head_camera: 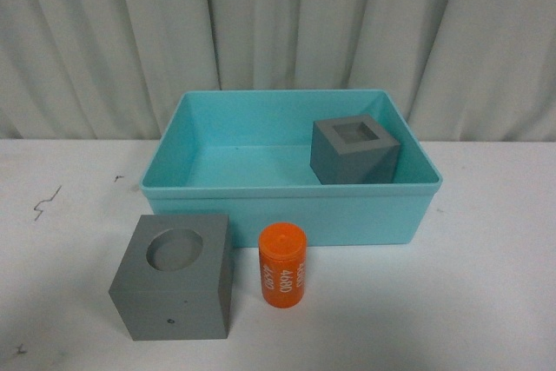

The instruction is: Place gray and orange parts in blue box

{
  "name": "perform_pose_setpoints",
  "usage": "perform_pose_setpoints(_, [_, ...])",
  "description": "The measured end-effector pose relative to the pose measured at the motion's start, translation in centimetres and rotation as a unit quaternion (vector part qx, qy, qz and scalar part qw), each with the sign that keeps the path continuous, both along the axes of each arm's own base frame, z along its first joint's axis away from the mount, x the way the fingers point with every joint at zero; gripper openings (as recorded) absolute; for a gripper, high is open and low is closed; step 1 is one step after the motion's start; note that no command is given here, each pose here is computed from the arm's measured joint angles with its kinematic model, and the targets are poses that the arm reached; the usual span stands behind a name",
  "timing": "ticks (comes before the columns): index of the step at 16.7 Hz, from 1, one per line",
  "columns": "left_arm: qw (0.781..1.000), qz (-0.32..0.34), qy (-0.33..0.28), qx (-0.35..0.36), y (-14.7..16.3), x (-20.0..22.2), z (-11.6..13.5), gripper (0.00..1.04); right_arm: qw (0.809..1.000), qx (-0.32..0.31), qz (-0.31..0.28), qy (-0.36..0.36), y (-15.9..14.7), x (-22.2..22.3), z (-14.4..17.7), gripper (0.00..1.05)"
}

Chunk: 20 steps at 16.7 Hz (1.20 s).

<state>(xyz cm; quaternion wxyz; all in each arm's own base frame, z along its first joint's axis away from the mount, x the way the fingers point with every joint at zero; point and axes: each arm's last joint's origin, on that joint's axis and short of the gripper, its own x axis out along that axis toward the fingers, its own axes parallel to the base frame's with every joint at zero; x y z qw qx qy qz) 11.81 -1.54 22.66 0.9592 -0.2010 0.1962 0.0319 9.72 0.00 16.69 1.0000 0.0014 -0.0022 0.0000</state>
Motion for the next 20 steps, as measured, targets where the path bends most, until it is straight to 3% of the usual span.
perform_pose_setpoints(2, [0.999, -0.021, -0.023, -0.01, -0.7, 3.3, 2.2, 0.98, 1.0, 0.0, 0.0, 0.0, 0.0, 0.0, 0.0, 0.98])
perform_pose_setpoints(5, [0.998, -0.056, 0.014, 0.01, -2.7, 10.3, 2.2, 0.98, 1.0, 0.0, 0.0, 0.0, 0.0, 0.0, 0.0, 0.98])
perform_pose_setpoints(9, [0.99, -0.09, 0.105, 0.034, -4.9, 16.7, -1.0, 0.98, 1.0, 0.0, 0.0, 0.0, 0.0, 0.0, 0.0, 0.98])
perform_pose_setpoints(11, [0.983, -0.102, 0.143, 0.056, -5.4, 17.4, -2.8, 0.98, 1.0, 0.0, 0.0, 0.0, 0.0, 0.0, 0.0, 0.98])
perform_pose_setpoints(15, [0.974, -0.137, 0.154, 0.094, -5.6, 17.5, -3.4, 0.98, 1.0, 0.0, 0.0, 0.0, 0.0, 0.0, 0.0, 0.98])
perform_pose_setpoints(20, [0.961, -0.164, 0.19, 0.112, -6.3, 17.5, -6.7, 0.98, 1.0, 0.0, 0.0, 0.0, 0.0, 0.0, 0.0, 0.98])
